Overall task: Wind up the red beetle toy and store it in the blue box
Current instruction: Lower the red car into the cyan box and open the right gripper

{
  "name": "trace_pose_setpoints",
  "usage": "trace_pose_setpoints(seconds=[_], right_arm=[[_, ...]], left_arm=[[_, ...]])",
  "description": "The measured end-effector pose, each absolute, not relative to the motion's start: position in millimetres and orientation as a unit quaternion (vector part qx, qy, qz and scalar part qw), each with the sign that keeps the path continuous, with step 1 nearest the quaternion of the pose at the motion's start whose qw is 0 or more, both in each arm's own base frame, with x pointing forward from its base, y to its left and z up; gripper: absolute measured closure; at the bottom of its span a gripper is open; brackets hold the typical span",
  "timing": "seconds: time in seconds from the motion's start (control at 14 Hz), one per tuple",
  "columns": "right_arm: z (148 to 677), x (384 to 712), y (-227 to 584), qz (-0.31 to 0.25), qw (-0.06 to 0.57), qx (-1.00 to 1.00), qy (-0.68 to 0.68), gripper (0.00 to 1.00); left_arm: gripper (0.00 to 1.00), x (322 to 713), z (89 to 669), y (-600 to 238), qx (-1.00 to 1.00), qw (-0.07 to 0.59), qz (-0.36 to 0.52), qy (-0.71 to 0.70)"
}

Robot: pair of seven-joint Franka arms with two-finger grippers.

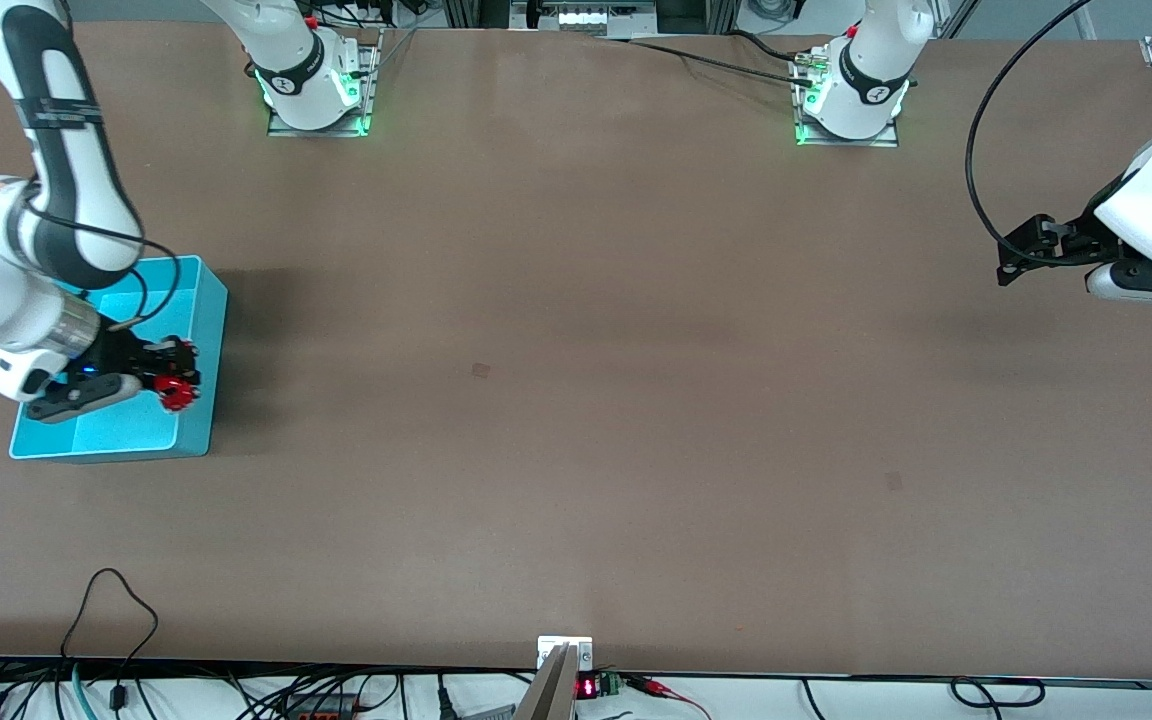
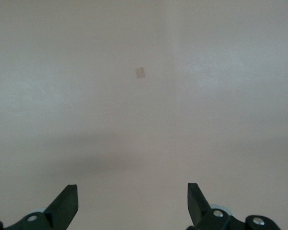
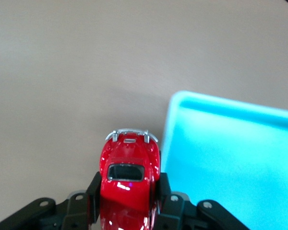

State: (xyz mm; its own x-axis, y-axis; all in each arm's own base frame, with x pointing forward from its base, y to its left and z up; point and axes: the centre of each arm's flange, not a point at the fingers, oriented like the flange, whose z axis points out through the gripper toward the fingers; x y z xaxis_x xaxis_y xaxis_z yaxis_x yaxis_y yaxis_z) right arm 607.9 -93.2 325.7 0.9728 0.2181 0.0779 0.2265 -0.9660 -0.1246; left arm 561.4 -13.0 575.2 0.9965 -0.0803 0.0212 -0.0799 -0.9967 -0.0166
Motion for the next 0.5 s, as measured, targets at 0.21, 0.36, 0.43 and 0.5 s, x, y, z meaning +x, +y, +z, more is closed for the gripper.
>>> trace_pose_setpoints(seconds=[0.21, 0.36, 0.43, 0.5], right_arm=[[328.7, 595.9, -136.5, -0.015, 0.061, -0.996, -0.07, 0.52], [319.5, 587.0, -164.9, -0.001, 0.048, -0.997, -0.054, 0.52], [311.6, 583.8, -176.3, 0.007, 0.041, -0.998, -0.051, 0.52], [303.4, 582.4, -184.3, 0.012, 0.029, -0.998, -0.054, 0.52]], left_arm=[[0.0, 561.4, 575.3, -12.3, -0.999, 0.008, -0.011, 0.039], [0.0, 561.4, 575.3, -12.2, -0.999, 0.008, -0.011, 0.039], [0.0, 561.4, 575.3, -11.9, -0.999, 0.008, -0.011, 0.039], [0.0, 561.4, 575.3, -11.5, -0.999, 0.008, -0.011, 0.039]])
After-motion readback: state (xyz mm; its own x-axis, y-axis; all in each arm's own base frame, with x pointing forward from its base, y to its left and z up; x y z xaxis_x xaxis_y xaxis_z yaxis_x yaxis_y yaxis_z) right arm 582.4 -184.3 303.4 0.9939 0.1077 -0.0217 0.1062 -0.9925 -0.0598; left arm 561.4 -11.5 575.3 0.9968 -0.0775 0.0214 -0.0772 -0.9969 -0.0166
